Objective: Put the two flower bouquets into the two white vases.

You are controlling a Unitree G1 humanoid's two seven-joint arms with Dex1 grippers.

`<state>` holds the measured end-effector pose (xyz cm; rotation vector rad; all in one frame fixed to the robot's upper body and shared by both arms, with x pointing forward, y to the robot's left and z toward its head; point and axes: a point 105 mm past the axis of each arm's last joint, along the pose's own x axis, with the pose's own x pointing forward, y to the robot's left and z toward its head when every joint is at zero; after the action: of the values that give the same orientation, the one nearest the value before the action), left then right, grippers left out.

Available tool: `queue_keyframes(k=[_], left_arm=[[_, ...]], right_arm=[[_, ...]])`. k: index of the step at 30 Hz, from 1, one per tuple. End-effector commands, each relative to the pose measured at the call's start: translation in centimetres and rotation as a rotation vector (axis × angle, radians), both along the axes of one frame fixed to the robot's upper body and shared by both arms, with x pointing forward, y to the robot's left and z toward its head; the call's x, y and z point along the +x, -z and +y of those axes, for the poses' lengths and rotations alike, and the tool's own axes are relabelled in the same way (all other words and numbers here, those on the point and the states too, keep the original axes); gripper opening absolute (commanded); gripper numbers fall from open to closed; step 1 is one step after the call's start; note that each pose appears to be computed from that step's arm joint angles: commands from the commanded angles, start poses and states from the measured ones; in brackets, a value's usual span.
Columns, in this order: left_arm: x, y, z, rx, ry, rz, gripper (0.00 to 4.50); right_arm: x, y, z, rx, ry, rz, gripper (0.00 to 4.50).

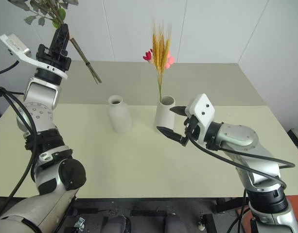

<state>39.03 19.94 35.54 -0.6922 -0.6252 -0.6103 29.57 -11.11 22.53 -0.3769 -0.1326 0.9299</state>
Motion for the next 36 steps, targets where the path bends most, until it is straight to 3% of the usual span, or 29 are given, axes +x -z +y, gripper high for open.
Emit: queue_keyframes(k=[1, 9, 14, 19, 36], left_arm=[[-0.3, -0.7, -1.2, 0.066, 0.073, -0.077, 0.06], [2.3, 1.1, -2.1, 0.223, 0.048, -0.054, 0.06], [2.5, 0.8, -3.1, 0.169, 0.108, -0.094, 0.06], [2.6, 1.2, -4.0, 0.205, 0.092, -0.118, 0.06], [2.9, 5.8, -5.2, 0.372, 0.053, -0.111, 0.06]], right_arm=[[-0.8, -1.7, -0.2, 0.025, 0.031, -0.090, 4.25], [-1.4, -1.3, -0.8, 0.058, 0.100, -0.099, 4.25], [-1.2, -1.2, -0.9, 0.049, 0.109, -0.104, 4.25], [-0.9, -1.7, -1.3, 0.062, 0.125, -0.125, 4.25], [-1.2, -1.6, -1.5, 0.047, 0.129, -0.137, 4.25]])
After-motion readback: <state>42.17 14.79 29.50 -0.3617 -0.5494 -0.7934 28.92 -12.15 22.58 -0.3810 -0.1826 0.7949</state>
